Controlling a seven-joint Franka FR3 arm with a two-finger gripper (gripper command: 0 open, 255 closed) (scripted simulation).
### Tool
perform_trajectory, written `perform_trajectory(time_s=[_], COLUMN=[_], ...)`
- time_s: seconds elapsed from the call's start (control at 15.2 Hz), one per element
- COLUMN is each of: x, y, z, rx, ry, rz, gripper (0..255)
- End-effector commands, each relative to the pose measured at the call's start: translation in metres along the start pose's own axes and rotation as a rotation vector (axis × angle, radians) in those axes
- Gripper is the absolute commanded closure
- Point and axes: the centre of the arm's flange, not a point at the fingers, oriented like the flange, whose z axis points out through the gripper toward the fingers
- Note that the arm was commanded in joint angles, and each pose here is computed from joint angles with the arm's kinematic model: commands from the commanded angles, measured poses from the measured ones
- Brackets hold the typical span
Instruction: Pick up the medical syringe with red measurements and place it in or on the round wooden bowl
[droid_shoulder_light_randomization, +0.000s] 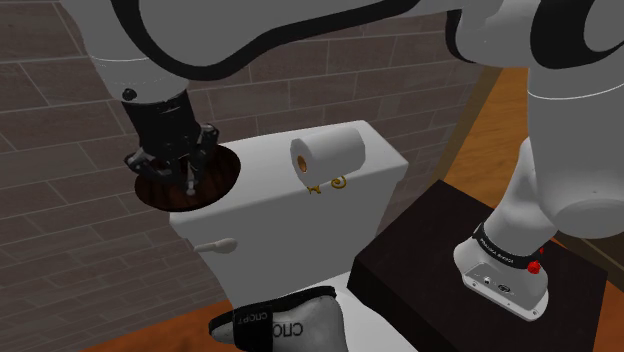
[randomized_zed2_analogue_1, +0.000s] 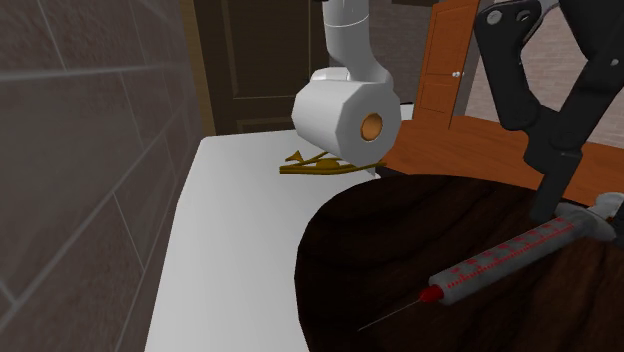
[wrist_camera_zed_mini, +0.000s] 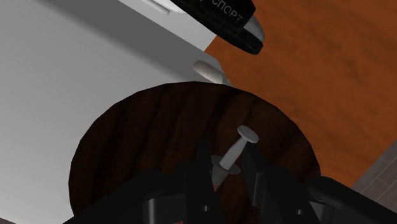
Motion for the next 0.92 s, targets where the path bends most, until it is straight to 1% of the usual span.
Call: perform_trajectory(time_s=[0.0,0.26,0.33,0.66,0.86], x=[-0.001,-0.001,-0.001,-0.001,-0.001], y=[0.000,0.000,0.000,0.000,0.000], z=[0.002,0.002,0.002,0.002,-0.038], rx=[0.000,0.000,0.000,0.000,0.000], ry=[0.000,0.000,0.000,0.000,0.000], rz=[0.000,0.000,0.000,0.000,0.000], gripper=[255,255,0,0,0])
